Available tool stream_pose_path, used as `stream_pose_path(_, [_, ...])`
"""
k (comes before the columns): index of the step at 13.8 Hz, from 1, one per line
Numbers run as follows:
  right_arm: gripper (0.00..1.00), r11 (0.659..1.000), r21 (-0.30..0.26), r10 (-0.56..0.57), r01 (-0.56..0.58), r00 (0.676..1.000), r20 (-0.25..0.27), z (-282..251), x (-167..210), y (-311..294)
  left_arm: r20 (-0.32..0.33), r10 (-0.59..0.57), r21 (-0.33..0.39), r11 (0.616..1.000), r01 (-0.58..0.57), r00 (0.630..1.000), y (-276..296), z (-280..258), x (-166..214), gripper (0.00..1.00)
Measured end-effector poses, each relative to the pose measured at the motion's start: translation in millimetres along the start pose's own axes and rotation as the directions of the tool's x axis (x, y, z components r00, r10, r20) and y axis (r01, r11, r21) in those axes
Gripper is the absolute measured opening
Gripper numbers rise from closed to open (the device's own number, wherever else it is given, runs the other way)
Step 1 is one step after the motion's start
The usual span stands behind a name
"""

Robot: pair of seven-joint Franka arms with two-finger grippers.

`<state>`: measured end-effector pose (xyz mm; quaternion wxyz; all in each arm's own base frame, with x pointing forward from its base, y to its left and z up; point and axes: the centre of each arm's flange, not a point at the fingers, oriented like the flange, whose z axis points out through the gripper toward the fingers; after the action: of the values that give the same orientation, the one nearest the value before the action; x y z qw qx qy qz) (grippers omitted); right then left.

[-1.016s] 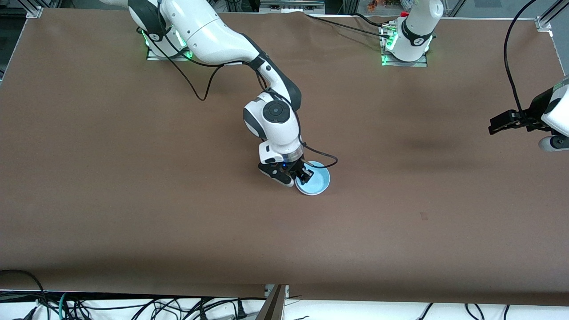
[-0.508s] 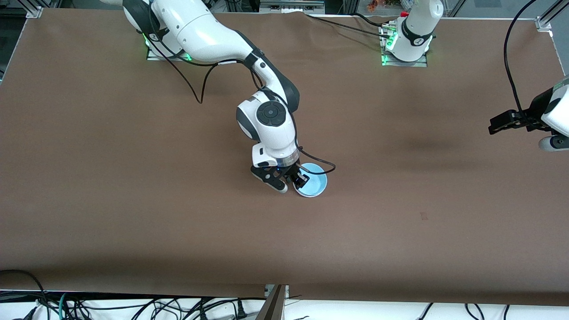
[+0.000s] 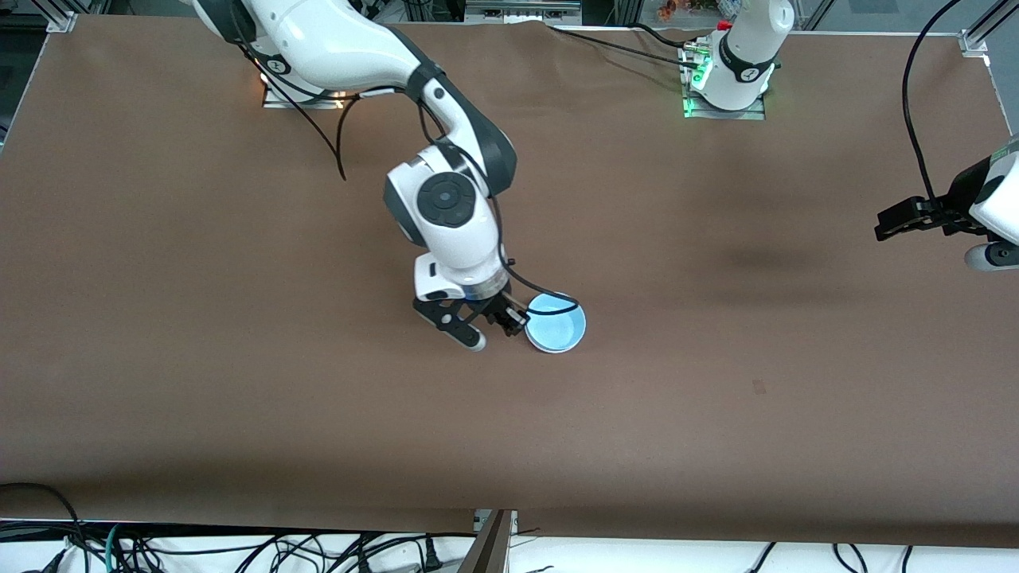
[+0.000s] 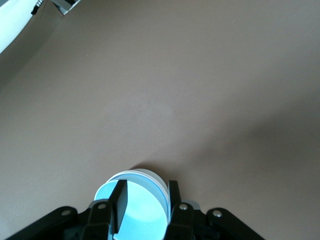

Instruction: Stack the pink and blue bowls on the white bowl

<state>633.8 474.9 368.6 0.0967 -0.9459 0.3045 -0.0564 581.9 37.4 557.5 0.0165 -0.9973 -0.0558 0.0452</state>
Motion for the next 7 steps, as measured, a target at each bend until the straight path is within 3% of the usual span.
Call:
stream_pose_path(4, [0.41, 1.0, 0.001, -0.018, 0.018, 1.0, 0.016, -19, 9, 3, 0.0, 0.0, 0.0, 1.0, 0.0, 1.0, 0, 0, 0, 1.0])
stream_pose_path(7, [0.4, 0.998, 0.011, -0.058, 0.058, 0.998, 0.03, 6, -31, -7, 0.0, 0.0, 0.0, 1.0, 0.0, 1.0, 0, 0, 0, 1.0])
